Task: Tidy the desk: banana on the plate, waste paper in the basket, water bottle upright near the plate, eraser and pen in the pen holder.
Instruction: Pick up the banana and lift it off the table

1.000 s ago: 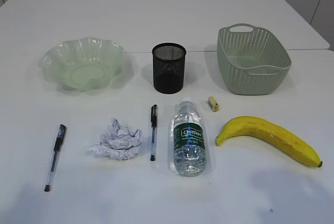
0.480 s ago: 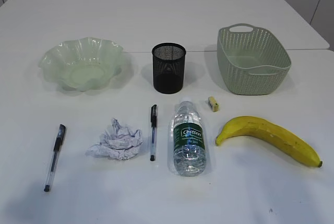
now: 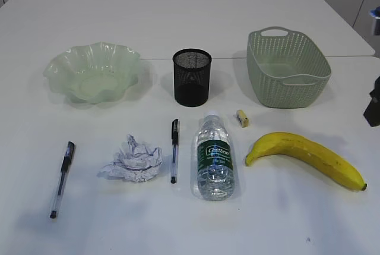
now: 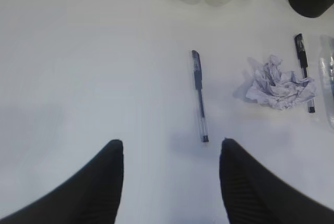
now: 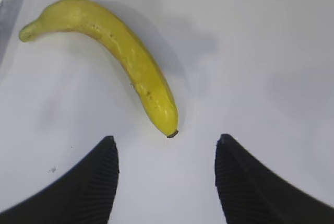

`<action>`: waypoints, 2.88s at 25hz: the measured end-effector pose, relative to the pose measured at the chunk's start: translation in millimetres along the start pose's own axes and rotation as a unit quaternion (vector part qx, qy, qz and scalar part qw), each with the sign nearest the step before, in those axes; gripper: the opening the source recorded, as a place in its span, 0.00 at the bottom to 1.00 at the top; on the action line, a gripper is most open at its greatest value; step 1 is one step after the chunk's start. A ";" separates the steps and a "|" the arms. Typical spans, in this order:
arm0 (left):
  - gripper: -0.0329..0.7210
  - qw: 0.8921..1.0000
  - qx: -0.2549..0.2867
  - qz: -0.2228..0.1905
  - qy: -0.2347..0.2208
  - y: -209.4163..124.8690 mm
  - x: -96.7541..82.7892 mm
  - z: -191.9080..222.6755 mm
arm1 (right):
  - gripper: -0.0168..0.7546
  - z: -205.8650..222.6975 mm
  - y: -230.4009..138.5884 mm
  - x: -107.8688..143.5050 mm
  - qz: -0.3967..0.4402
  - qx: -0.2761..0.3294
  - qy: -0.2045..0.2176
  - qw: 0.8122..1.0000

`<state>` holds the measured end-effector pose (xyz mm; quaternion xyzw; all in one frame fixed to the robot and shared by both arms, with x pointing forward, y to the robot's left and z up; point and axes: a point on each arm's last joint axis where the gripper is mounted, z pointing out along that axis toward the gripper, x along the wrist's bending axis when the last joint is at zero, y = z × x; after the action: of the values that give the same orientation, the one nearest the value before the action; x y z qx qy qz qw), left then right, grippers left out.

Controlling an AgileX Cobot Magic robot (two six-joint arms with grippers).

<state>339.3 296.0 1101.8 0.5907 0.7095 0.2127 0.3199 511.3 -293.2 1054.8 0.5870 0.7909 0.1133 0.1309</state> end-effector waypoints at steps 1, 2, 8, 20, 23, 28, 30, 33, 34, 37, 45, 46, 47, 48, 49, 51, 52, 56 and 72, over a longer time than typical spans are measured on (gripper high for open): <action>0.59 1.000 -0.002 0.001 -0.001 0.3 -0.2 0.0 | 0.59 6.6 3.8 -1.0 -0.009 0.012 0.004 1.000; 0.58 1.000 -0.001 0.002 -0.002 0.2 -0.6 0.0 | 0.59 15.5 7.2 -0.8 -0.019 0.026 0.009 0.999; 0.55 1.000 -0.001 0.008 -0.007 0.1 -2.0 0.1 | 0.59 58.6 24.9 7.6 -0.077 0.079 0.035 0.993; 0.54 1.000 -0.026 0.009 -0.011 4.6 -2.8 0.0 | 0.60 113.4 26.2 6.0 -0.109 0.136 0.029 0.984; 0.53 1.000 -0.026 0.009 -0.011 4.6 -2.8 0.0 | 0.61 123.8 24.9 5.8 -0.112 0.150 0.031 0.982; 0.52 1.000 -0.026 0.009 -0.010 4.6 -2.7 0.0 | 0.61 140.5 23.8 6.0 -0.115 0.158 0.034 0.980; 0.52 1.000 -0.026 0.009 -0.010 4.6 -2.7 0.0 | 0.61 146.3 22.8 6.2 -0.115 0.164 0.036 0.979; 0.52 1.000 -0.026 0.009 -0.010 4.6 -2.7 0.0 | 0.61 154.6 21.3 6.4 -0.116 0.173 0.039 0.977; 0.52 1.000 -0.026 0.009 -0.010 4.6 -2.7 0.0 | 0.61 157.1 21.0 6.5 -0.116 0.174 0.039 0.977; 0.52 1.000 -0.026 0.009 -0.010 4.6 -2.7 0.0 | 0.61 158.3 22.5 6.2 -0.116 0.165 0.036 0.979; 0.51 0.999 -0.028 0.019 0.003 4.9 -0.3 -0.1 | 0.56 158.8 24.0 5.9 -0.117 0.157 0.034 0.980; 0.51 0.999 -0.028 0.020 0.005 5.0 0.1 -0.1 | 0.56 158.8 24.0 5.9 -0.117 0.157 0.034 0.980; 0.51 0.999 -0.028 0.022 0.007 5.1 0.4 -0.1 | 0.56 158.8 24.0 5.9 -0.117 0.157 0.034 0.980; 0.51 0.999 -0.028 0.022 0.007 5.1 0.4 -0.1 | 0.56 158.9 24.1 5.9 -0.117 0.156 0.034 0.980; 0.51 0.999 -0.028 0.022 0.008 5.1 0.5 -0.1 | 0.56 158.9 24.1 5.9 -0.117 0.156 0.034 0.980; 0.51 0.999 -0.028 0.022 0.008 5.1 0.6 -0.1 | 0.56 158.9 24.1 5.9 -0.117 0.156 0.034 0.980; 0.51 0.999 -0.028 0.022 0.008 5.1 0.6 -0.1 | 0.55 158.9 24.1 5.9 -0.117 0.156 0.034 0.980; 0.51 0.999 -0.028 0.022 0.008 5.1 0.6 -0.1 | 0.46 159.0 24.4 6.1 -0.115 0.155 0.034 0.981; 0.50 0.999 -0.028 0.022 0.008 5.1 0.6 -0.1 | 0.37 158.9 24.8 9.0 -0.085 0.152 0.046 0.984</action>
<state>342.8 297.6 1105.2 0.5953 0.6925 0.2446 0.3260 585.2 -273.5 913.0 0.5248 0.8511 0.0064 0.0128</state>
